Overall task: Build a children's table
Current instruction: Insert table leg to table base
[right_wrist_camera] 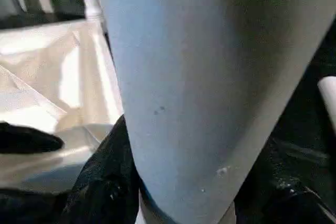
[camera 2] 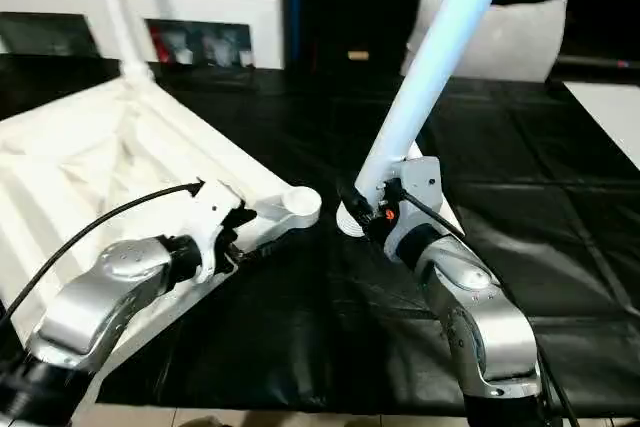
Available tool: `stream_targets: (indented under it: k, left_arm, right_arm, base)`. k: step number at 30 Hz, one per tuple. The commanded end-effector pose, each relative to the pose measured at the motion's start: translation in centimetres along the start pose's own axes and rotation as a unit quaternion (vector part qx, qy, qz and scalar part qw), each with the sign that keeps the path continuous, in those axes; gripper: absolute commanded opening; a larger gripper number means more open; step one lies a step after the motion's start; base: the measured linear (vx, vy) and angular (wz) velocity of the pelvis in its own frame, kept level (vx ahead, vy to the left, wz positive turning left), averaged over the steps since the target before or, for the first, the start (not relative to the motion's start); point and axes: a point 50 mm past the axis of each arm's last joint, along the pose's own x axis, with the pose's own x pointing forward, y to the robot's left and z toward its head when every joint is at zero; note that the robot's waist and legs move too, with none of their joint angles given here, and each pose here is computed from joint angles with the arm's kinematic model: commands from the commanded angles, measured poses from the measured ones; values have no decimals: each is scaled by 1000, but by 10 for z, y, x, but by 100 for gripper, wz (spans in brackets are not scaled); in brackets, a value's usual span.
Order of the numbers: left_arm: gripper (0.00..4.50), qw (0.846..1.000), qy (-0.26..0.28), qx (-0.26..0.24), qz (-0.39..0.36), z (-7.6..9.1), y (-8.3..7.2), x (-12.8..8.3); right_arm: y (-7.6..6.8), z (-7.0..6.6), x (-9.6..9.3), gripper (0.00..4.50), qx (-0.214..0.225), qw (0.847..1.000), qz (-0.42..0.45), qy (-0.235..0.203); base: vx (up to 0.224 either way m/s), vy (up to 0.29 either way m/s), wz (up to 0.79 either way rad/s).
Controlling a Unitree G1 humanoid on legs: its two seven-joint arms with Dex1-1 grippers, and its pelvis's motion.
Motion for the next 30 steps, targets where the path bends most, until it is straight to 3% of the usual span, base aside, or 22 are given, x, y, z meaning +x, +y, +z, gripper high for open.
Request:
stream_targets:
  k: [1, 6, 14, 22, 30]
  left_arm:
    - [330, 1000, 4, 1, -6, 4, -3, 3]
    - [285, 999, 30, 14, 21, 0, 1, 7]
    - [278, 995, 71, 33, 55, -6, 10, 10]
    - [278, 994, 79, 44, 55, -5, 11, 14]
    - [195, 994, 80, 50, 46, -2, 12, 19]
  right_arm:
    - [-2, 1, -3, 189, -12, 1000, -19, 3]
    - [-5, -1, -6, 189, 12, 999, -30, -1]
    - [0, -2, -7, 189, 4, 1000, -22, 4]
    - [4, -2, -8, 189, -3, 1000, -9, 8]
    - [6, -3, -8, 189, -8, 1000, -5, 11]
  base:
    - [0, 0, 0]
    - [0, 0, 0]
    - [0, 0, 0]
    - [0, 0, 0]
    - [0, 0, 0]
